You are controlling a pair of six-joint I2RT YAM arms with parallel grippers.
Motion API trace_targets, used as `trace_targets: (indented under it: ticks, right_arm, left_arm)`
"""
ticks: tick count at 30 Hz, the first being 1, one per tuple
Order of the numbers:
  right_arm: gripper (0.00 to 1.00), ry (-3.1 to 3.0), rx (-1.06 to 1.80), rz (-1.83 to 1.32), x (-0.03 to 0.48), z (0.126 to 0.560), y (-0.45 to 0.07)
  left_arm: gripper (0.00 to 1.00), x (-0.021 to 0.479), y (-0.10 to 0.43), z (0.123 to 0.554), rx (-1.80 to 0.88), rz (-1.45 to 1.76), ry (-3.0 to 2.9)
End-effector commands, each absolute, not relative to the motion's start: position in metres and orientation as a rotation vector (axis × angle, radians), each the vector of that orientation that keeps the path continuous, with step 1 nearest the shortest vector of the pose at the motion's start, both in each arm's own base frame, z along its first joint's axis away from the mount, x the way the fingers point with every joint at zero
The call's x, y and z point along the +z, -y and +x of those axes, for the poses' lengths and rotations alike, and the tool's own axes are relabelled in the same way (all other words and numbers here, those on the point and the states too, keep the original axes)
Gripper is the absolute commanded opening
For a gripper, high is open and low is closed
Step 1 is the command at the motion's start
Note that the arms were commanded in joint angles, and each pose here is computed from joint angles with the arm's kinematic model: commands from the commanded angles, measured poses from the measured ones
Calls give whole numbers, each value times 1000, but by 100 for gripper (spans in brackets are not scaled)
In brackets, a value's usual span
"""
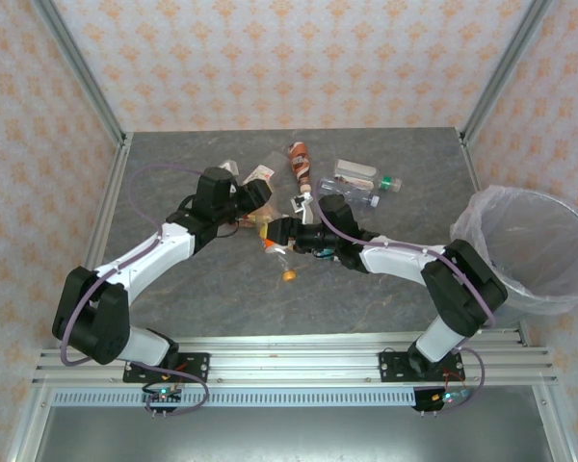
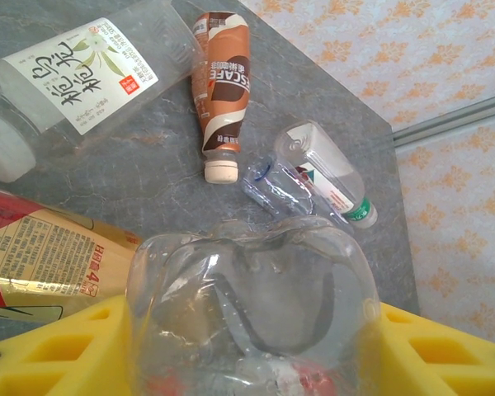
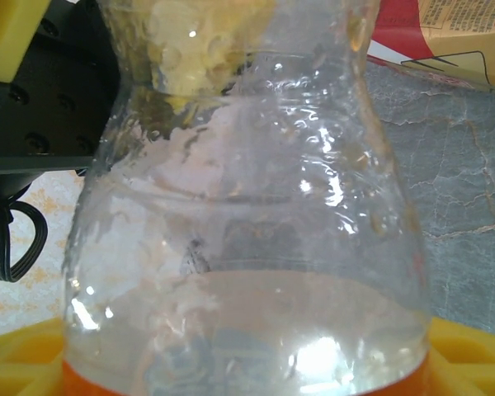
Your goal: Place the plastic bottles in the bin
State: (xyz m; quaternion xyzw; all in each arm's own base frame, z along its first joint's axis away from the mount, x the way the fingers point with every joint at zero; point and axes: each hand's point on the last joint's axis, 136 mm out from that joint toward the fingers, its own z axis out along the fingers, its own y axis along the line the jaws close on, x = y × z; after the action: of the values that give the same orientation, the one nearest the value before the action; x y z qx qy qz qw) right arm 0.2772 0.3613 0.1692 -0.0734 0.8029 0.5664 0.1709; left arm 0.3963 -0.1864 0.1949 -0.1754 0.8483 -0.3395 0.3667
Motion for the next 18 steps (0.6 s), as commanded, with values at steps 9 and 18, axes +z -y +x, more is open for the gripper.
trace_targets:
  ticks: [9, 18]
  right_arm:
    - [58, -2221, 1539, -203, 172, 288, -359]
    - [57, -2306, 1393, -191, 148, 291, -348]
  left_arm:
    - [99, 231, 196, 390, -952, -392, -2134]
    - [100, 268, 188, 379, -960, -365, -2048]
